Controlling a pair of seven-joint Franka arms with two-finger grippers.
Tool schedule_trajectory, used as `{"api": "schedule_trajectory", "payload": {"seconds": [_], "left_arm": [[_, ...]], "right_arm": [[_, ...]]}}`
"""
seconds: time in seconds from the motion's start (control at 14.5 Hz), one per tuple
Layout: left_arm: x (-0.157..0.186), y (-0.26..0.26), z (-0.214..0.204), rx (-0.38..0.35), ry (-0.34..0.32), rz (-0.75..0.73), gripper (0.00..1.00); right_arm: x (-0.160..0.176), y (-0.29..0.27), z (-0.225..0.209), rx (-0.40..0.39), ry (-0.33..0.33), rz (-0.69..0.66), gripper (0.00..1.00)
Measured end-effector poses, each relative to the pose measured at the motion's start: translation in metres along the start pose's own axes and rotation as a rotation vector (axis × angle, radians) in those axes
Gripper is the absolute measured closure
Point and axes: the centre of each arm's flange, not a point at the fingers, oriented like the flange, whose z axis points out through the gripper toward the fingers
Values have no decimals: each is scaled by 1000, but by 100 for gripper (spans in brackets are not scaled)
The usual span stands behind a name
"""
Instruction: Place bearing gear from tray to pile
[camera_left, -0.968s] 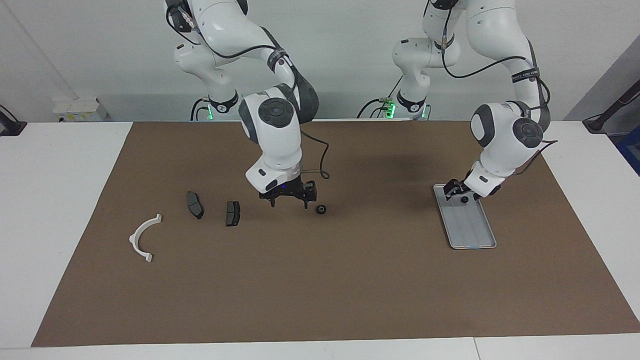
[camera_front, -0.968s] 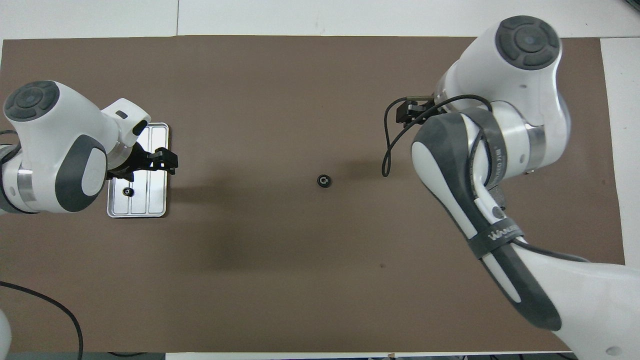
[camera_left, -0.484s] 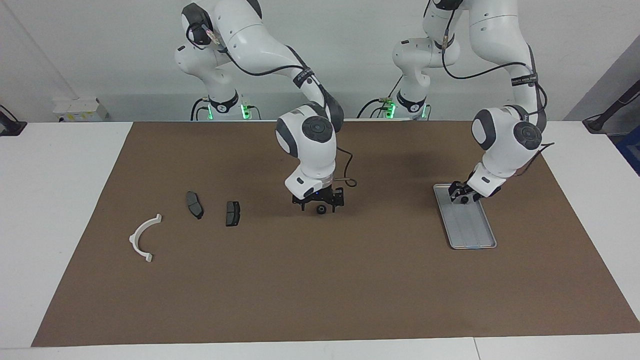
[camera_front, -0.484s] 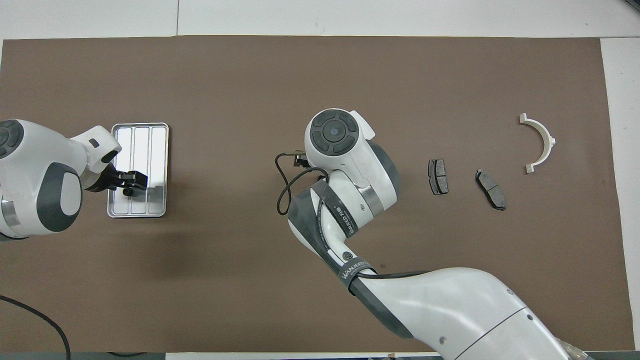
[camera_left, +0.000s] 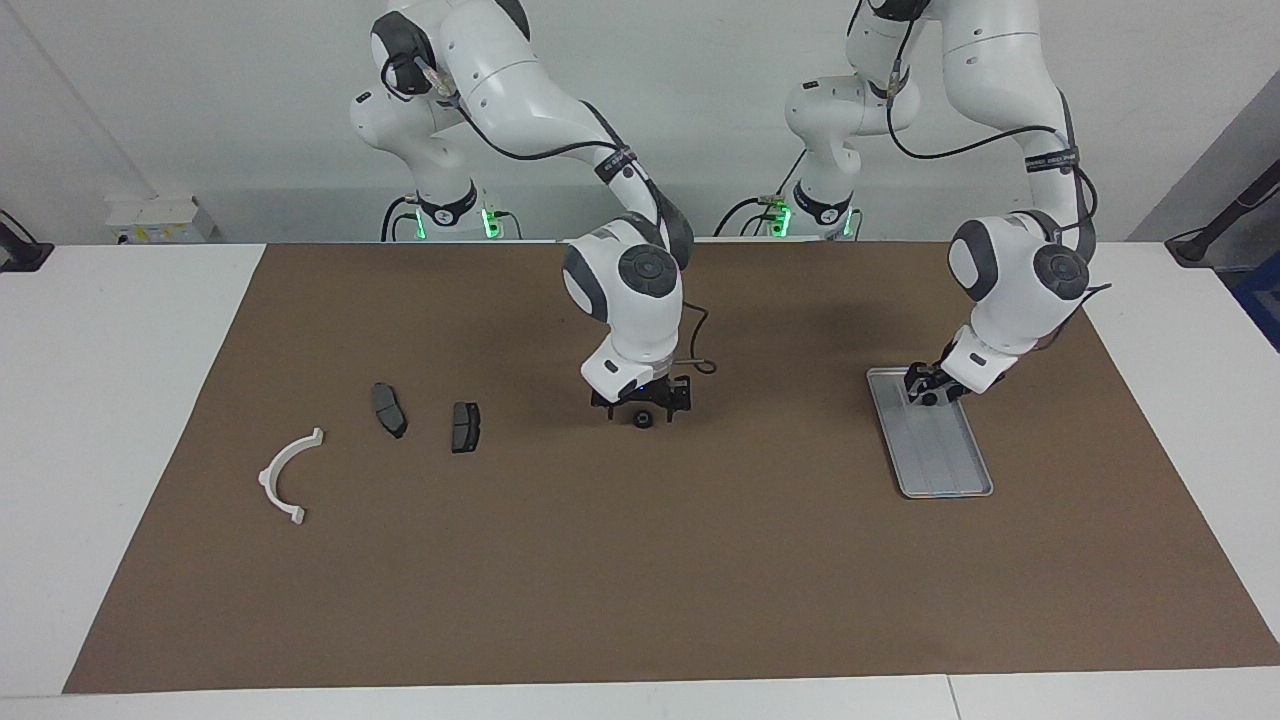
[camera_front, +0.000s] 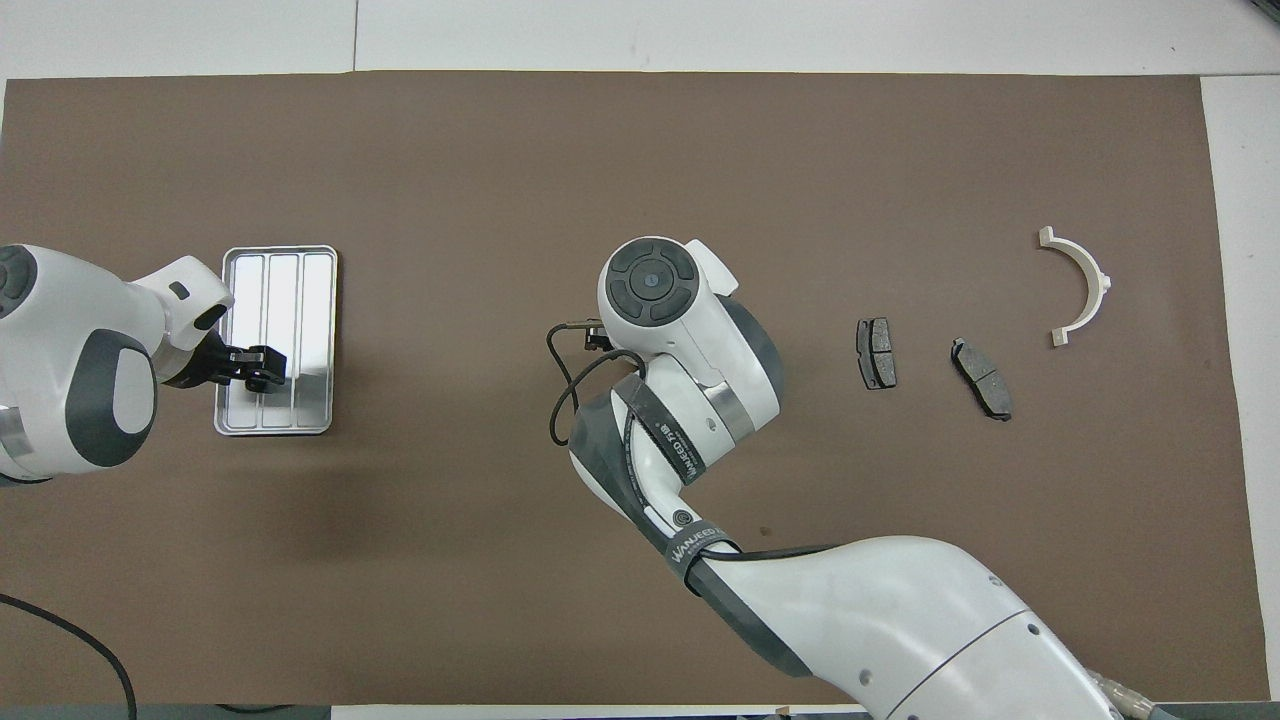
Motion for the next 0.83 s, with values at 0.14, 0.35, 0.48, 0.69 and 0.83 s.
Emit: {"api": "schedule_trajectory", "payload": {"seconds": [0.14,0.35,0.48,0.69,0.83], "left_arm": [[-1,0,3,0,2,0,37],[-4,0,8,1,3,-1,40],[-5,0,10,1,1,-1,40],[-5,-3,10,0,4,-7,40],[-6,-5,11,1,5,-10,48]], "right_arm": [[-3,2,8,4,5,0,0],[-8,5,18,8,10,-1,0],[-10,4,18,8,9,-5,0],[-13,3,14,11,12,-8,0],[-13,2,14,13,12,-8,0]]}}
